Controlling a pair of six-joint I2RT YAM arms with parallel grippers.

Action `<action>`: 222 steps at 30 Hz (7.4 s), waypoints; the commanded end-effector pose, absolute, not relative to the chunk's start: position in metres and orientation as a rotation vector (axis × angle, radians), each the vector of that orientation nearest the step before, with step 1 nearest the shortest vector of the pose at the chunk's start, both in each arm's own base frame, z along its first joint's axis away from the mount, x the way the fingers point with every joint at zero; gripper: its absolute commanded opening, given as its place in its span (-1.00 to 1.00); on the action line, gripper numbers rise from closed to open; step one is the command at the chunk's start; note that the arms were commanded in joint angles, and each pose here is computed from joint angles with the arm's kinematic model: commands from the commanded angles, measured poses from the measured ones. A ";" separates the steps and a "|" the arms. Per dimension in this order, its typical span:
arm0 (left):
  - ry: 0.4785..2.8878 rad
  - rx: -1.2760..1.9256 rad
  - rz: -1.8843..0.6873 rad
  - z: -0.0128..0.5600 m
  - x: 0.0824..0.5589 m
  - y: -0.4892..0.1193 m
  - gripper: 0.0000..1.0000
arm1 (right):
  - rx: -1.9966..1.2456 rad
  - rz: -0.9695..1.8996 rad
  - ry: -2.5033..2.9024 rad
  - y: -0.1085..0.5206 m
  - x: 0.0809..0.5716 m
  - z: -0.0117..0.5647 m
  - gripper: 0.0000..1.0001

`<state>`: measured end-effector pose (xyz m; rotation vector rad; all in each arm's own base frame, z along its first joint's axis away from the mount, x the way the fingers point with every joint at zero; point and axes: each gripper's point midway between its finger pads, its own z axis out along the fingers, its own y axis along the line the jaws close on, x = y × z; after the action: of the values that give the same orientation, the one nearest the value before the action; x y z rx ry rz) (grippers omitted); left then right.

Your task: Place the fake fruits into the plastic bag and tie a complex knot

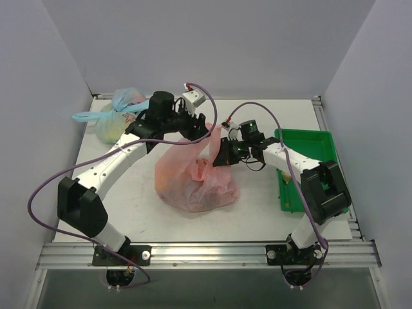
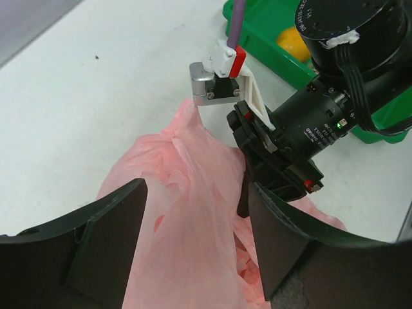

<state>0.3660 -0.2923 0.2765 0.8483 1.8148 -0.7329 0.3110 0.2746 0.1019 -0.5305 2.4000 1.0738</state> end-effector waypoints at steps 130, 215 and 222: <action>1.548 0.794 -1.049 0.283 0.266 -0.164 0.91 | -0.995 1.485 1.803 0.433 0.237 0.226 -1.00; 1.630 1.162 -1.224 0.252 0.263 -0.291 -1.00 | -1.188 1.295 1.797 0.310 0.268 0.245 -0.98; 1.662 1.105 -1.274 0.248 0.261 -0.291 -1.00 | -1.241 1.304 1.729 0.296 0.252 0.242 -0.08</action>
<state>0.2578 -0.2882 0.2278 1.1201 1.7321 -1.2788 0.2670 0.3039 0.2221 -1.1822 1.8470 1.2871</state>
